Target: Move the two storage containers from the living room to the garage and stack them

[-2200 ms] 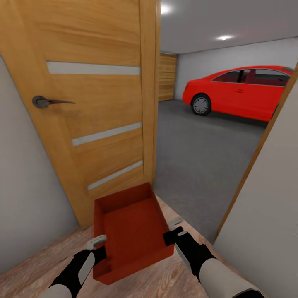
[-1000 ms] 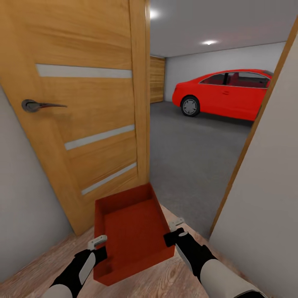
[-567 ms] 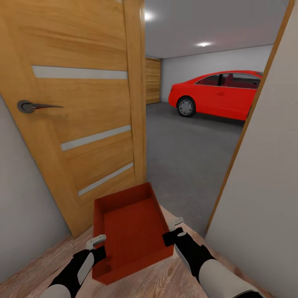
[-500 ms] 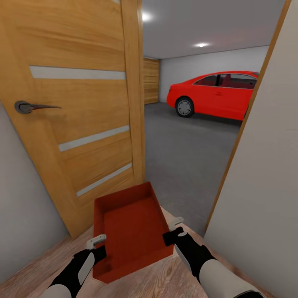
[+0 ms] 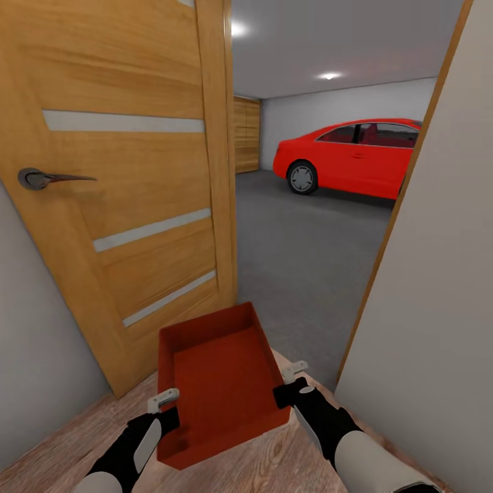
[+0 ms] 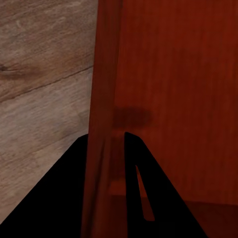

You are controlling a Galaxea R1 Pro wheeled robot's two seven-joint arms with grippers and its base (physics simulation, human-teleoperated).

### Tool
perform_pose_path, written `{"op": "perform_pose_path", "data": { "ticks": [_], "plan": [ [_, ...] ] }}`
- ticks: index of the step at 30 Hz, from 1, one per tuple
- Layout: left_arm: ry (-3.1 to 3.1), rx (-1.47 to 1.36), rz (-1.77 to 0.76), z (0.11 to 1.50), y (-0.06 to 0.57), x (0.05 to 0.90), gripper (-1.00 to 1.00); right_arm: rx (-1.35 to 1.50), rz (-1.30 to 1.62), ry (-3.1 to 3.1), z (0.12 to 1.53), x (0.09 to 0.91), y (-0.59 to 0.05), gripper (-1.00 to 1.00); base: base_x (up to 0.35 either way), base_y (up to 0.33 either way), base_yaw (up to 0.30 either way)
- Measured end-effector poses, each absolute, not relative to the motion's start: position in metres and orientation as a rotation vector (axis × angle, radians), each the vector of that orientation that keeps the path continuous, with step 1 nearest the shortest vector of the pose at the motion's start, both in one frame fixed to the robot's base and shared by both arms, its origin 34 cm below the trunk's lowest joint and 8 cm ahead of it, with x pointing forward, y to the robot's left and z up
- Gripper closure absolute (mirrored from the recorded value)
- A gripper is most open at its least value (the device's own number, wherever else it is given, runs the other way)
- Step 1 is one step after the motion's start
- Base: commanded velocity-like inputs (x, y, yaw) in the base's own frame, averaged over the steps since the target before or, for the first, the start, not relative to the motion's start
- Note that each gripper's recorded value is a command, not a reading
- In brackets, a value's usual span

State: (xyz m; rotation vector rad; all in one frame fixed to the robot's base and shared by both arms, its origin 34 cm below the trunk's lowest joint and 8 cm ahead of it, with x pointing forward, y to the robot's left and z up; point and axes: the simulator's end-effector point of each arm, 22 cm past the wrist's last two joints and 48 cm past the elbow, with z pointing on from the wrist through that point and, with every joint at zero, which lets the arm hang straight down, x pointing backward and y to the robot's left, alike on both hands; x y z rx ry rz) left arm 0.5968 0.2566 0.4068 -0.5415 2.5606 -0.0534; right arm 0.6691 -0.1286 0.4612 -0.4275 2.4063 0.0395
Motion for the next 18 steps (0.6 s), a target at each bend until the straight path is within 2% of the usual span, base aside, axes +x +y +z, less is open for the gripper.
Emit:
{"op": "perform_pose_path", "data": {
  "ticks": [7, 15, 18],
  "plan": [
    [2.568, -0.548, -0.054, 0.4033, 0.2572, 0.5916, 1.0, -0.433, 0.04, 2.412, 0.4583, 0.6656, -0.1277, 1.0, -0.007, 0.0, 0.0],
    [2.573, -0.545, -0.052, 0.4021, 0.258, 0.5905, 1.0, -0.43, 0.042, 2.417, 0.4561, 0.6633, -0.1272, 1.0, -0.283, 0.0, 0.0],
    [2.572, -0.546, -0.052, 0.4024, 0.2581, 0.5905, 1.0, -0.431, 0.041, 2.416, 0.4565, 0.6633, -0.1271, 1.0, -0.133, 0.0, 0.0]
  ]
}}
